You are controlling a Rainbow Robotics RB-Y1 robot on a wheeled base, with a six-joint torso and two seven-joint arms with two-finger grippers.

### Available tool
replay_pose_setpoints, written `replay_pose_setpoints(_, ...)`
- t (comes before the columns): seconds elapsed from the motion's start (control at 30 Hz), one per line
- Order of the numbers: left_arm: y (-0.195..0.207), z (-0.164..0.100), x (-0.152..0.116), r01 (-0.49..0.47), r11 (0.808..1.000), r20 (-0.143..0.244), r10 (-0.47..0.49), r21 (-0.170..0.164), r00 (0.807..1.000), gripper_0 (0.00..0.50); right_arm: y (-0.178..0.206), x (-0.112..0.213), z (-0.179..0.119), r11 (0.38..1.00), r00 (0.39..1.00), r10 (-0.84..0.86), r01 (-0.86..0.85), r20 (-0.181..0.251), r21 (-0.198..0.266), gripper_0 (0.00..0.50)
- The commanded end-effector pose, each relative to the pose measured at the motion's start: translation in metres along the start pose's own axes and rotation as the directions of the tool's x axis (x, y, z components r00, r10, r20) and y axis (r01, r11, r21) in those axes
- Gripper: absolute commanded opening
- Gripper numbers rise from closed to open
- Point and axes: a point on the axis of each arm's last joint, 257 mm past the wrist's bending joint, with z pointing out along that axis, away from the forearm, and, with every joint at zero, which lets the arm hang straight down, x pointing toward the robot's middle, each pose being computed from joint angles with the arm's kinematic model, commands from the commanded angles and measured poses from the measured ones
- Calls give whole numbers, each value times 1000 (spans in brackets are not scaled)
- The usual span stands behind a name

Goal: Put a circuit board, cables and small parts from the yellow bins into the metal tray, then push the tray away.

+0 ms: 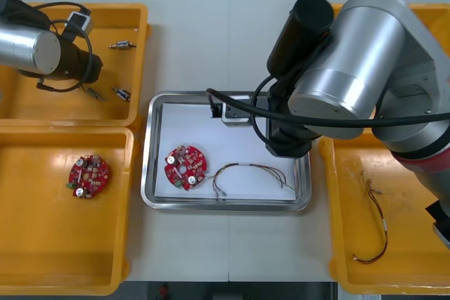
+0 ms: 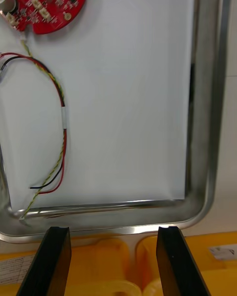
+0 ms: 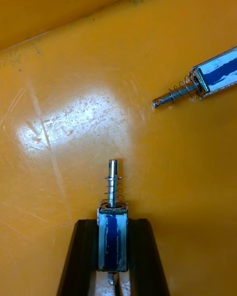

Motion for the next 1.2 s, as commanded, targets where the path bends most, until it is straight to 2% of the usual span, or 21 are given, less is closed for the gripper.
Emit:
replay_pose_setpoints(0.03, 2, -2, -1, -123, 992, 10, 124, -10, 992, 0, -29, -8, -44, 989, 992, 53, -68, 112, 130, 500)
replay_pose_setpoints(0.17, 4, -22, -7, -111, 994, -17, 111, 4, 994, 0, -40, 11, -65, 972, 983, 107, -134, 146, 191, 500)
replay_pose_setpoints(0.37, 1, -67, -13, -116, 993, -85, 118, 25, 989, 0, -49, 55, -71, 944, 967, 219, -243, 127, 222, 500)
replay_pose_setpoints(0.53, -7, -94, -16, -125, 991, -115, 128, 36, 985, 2, -56, 79, -77, 882, 907, 392, -418, 151, 218, 500)
replay_pose_setpoints(0.7, -28, -116, -18, -74, 996, -134, 80, 46, 988, 0, -66, 103, -79, 788, 817, 553, -577, 167, 215, 500)
replay_pose_setpoints(0.8, -49, -131, -19, -38, 997, -144, 47, 66, 988, 0, -71, 118, -79, 720, 750, 639, -662, 172, 209, 500)
replay_pose_setpoints(0.83, -63, -138, -19, -22, 996, -147, 35, 88, 988, 1, -74, 124, -79, 683, 713, 678, -701, 177, 206, 500)
replay_pose_setpoints(0.97, -87, -152, -18, -21, 994, -150, 38, 110, 988, 1, -80, 137, -79, 601, 631, 753, -774, 184, 197, 500)
replay_pose_setpoints(1.07, -111, -162, -16, -19, 991, -148, 38, 130, 988, 0, -85, 147, -79, 517, 547, 814, -835, 194, 187, 500)
replay_pose_setpoints(1.17, -141, -172, -13, -11, 988, -147, 34, 155, 989, 0, -89, 159, -77, 406, 436, 878, -897, 200, 173, 500)
replay_pose_setpoints(1.2, -146, -173, -13, -9, 987, -146, 33, 160, 989, 1, -90, 161, -77, 388, 418, 886, -906, 203, 170, 500)
